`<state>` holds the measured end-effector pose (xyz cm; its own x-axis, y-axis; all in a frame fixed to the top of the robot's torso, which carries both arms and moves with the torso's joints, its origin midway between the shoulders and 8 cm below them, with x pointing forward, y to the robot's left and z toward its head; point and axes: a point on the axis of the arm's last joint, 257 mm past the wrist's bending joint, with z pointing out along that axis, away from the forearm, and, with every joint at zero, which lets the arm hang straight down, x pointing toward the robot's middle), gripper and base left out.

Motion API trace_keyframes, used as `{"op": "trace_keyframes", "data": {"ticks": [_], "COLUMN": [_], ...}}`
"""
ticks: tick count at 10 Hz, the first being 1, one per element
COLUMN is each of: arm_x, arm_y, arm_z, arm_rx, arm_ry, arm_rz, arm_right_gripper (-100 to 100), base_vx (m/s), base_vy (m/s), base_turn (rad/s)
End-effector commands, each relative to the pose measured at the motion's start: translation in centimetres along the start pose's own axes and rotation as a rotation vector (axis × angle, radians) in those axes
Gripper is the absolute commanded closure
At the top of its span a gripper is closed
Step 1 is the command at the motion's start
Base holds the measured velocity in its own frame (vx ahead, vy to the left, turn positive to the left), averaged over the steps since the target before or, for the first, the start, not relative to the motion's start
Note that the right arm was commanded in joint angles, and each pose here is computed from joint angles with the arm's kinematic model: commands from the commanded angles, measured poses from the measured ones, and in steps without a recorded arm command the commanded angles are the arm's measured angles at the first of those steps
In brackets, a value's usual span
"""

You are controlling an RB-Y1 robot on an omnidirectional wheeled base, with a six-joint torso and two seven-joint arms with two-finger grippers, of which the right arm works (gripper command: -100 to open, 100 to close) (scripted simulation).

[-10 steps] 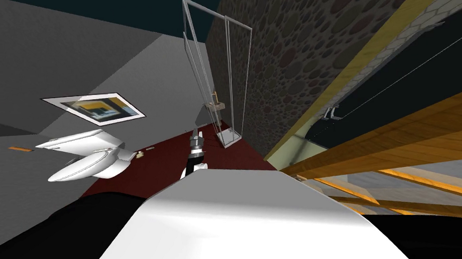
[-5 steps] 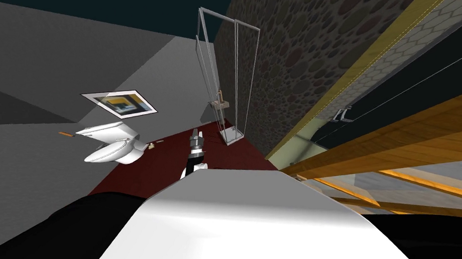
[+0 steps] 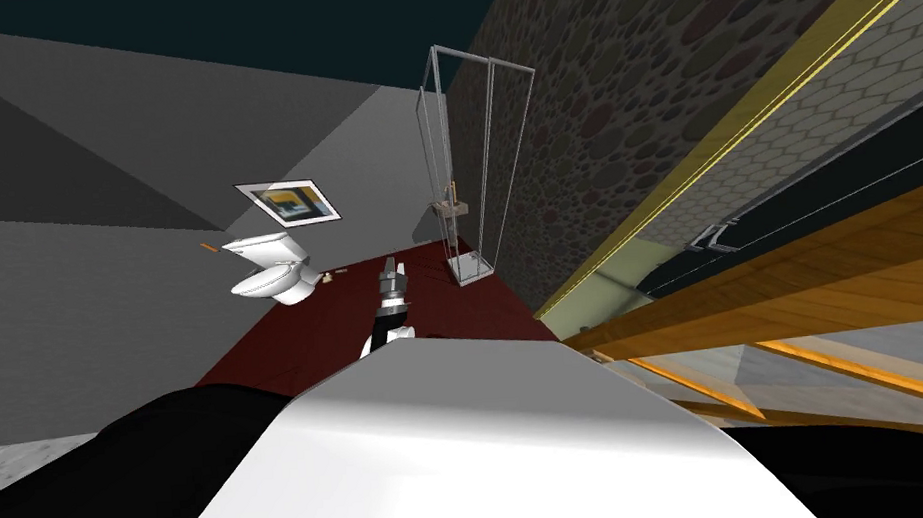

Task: Pull the door open

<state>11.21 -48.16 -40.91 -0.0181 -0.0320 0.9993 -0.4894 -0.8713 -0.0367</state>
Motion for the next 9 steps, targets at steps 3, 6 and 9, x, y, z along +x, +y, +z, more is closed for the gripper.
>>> {"op": "trace_keyframes", "data": {"ticks": [3, 6, 9], "arm_x": [-1.0, 0.5, 0.8], "arm_y": [-1.3, 0.8, 1.4], "arm_z": [-0.5, -1.89, -1.33], "arm_rx": [-0.041, -0.012, -0.014], "arm_ry": [-0.015, -0.003, 0.002], "arm_rz": [0.029, -0.022, -0.029], "arm_right_gripper": [100, -100, -100], "base_vx": [-0.13, -0.208, -0.051], "base_vy": [0.035, 0.106, 0.043], "base_turn": [0.195, -0.033, -0.008]}}
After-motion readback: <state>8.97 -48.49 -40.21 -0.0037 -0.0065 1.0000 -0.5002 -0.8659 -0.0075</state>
